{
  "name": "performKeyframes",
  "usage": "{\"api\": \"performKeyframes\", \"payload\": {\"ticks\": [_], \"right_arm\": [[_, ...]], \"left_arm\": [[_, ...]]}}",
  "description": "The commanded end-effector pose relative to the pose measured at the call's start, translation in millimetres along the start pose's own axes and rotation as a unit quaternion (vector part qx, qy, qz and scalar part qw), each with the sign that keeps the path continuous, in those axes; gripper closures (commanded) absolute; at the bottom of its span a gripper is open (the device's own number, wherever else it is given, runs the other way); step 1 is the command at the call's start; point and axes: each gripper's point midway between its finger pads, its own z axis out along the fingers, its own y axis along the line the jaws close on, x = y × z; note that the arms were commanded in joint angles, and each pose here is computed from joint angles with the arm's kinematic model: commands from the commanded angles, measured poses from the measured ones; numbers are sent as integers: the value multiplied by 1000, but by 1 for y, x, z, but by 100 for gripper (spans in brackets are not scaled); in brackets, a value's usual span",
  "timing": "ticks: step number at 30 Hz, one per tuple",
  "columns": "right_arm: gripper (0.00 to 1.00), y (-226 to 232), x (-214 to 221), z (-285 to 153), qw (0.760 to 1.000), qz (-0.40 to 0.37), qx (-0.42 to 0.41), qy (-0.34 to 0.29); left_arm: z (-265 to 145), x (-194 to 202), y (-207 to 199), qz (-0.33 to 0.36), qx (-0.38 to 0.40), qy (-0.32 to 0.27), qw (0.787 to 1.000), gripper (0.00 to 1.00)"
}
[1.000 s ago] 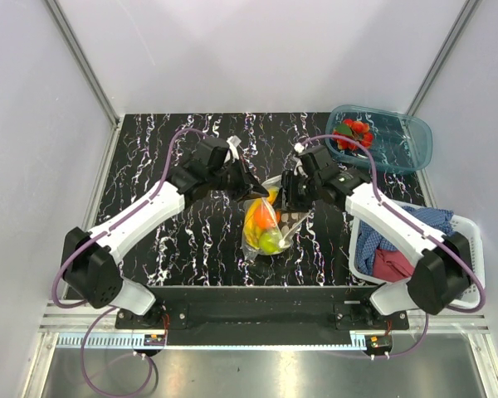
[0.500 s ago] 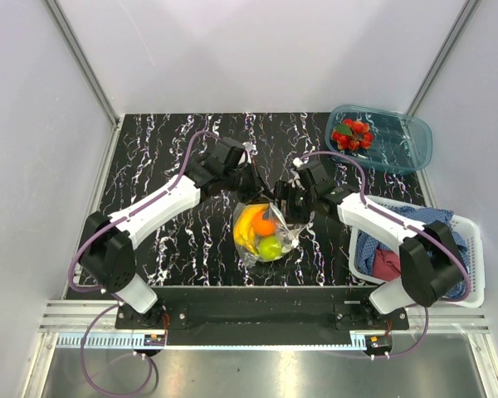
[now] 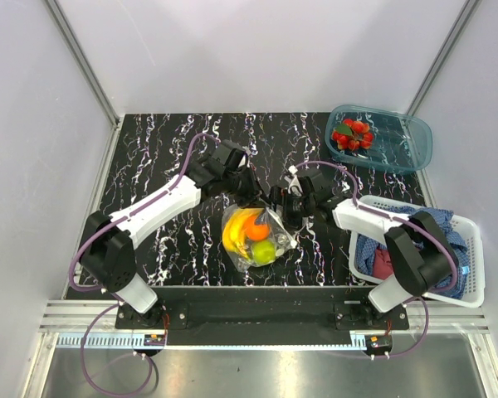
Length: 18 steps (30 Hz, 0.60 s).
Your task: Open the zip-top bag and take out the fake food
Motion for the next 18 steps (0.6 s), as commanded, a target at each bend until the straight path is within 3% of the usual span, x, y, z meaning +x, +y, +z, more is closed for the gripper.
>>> {"api": "performKeyframes", "payload": {"ticks": [1,10,16,18], "right_arm": [[0,42,8,12,991,-38,-126,21],[4,16,11,41,994,1,-104,24],[17,-1,7,50,998,8,-55,14],[28,-5,6,50,999,3,-44,14]], "left_arm": [[-5,2,-58,45,108,-8,993,100],[5,7,-44,49,84,2,995,100],[4,9,-35,51,71,0,996,100],[2,10,-32,54,68,-2,996,100]]}}
